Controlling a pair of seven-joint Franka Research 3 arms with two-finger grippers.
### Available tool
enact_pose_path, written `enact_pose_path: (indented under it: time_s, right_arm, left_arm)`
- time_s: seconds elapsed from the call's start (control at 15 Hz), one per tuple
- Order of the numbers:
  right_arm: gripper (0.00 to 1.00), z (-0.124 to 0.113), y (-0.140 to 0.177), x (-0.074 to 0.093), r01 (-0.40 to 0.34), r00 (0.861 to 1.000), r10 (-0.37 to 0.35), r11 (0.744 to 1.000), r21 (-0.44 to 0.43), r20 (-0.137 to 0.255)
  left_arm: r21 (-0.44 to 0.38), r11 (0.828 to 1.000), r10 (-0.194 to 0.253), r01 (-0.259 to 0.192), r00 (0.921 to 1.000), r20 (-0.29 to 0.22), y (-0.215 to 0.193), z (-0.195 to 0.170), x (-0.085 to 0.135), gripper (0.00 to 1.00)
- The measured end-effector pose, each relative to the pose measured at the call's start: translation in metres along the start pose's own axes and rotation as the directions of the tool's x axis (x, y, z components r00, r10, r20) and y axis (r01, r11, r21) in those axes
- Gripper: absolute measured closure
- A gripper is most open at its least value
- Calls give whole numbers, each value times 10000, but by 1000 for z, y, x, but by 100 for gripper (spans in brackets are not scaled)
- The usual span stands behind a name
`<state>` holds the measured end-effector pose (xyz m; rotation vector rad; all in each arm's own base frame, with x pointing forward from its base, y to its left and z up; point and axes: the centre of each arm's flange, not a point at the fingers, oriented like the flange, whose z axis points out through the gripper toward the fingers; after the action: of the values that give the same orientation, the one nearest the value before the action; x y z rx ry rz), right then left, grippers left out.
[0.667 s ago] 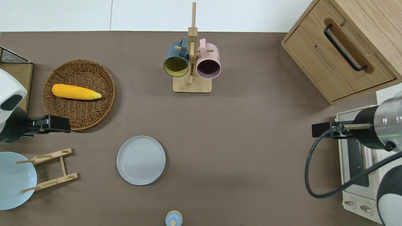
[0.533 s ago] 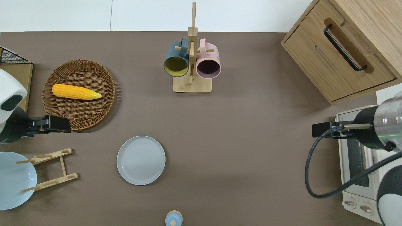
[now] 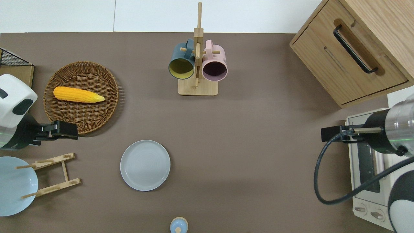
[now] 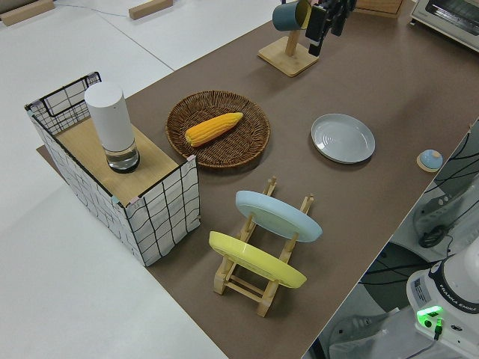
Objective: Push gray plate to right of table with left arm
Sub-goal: 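Move the left gripper from rest toward the gray plate's near edge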
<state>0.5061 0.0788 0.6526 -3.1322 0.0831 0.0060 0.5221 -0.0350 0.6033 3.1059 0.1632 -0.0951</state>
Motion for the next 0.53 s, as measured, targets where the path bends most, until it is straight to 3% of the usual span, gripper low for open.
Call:
enact_pose_path:
  time_s: [0.33, 0.53]
  right_arm:
    - [0, 0, 0, 0, 0, 10000, 0, 10000, 0, 0]
    - [0, 0, 0, 0, 0, 10000, 0, 10000, 0, 0]
  left_arm:
    - [23, 9998, -173, 173, 9998, 133, 0, 8, 0, 0]
    - [68, 9996, -259, 256, 9987, 439, -4, 39, 3, 0]
